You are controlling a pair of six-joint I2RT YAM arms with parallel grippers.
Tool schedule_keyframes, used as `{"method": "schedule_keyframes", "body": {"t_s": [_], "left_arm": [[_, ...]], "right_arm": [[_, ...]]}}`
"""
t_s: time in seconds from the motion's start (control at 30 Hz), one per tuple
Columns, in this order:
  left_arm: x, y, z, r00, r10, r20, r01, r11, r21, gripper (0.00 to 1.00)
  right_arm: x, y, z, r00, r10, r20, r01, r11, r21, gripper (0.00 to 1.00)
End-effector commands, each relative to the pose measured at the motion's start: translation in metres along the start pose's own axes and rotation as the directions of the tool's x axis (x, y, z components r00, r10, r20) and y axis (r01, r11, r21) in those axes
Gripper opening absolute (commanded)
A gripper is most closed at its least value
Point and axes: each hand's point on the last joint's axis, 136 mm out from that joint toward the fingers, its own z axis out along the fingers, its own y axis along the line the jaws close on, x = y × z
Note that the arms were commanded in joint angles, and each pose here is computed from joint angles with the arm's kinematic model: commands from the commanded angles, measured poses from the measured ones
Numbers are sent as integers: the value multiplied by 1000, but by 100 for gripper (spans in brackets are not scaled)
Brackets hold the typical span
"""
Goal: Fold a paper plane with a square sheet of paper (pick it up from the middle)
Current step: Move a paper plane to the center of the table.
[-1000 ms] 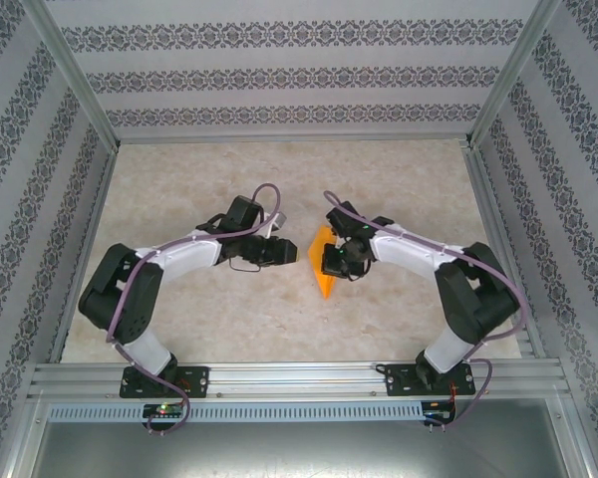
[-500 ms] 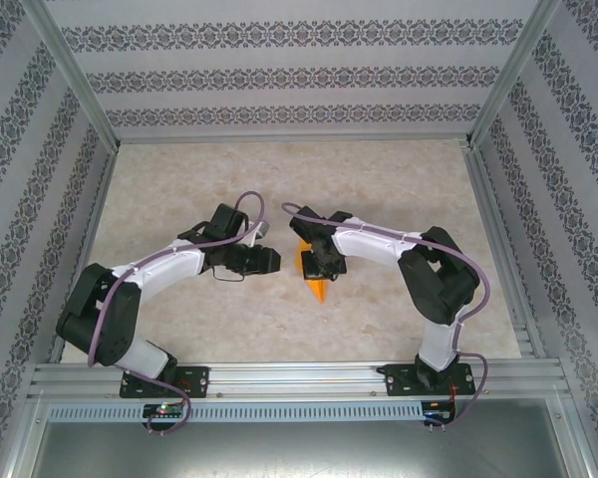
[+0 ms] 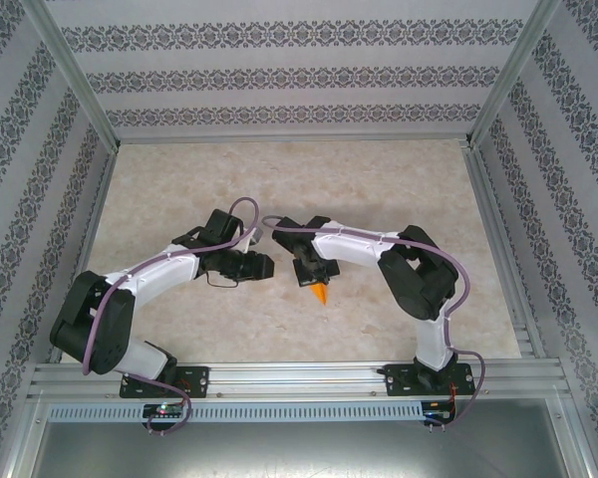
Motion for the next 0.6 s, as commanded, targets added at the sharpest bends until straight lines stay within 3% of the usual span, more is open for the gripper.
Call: {"method": "schedule_keyframes", "body": {"t_s": [0.0,0.57], "left_arm": [[6,8,-4,1000,-1,-9,0,1000,-21,46],[6,9,-1,1000,-6,-13,6,1000,-20,46]], "right_arm": [[1,-2,3,999,-36,-2,36,997,68,3],[-1,18,6,999,-35,-12,35,999,25,9]]}}
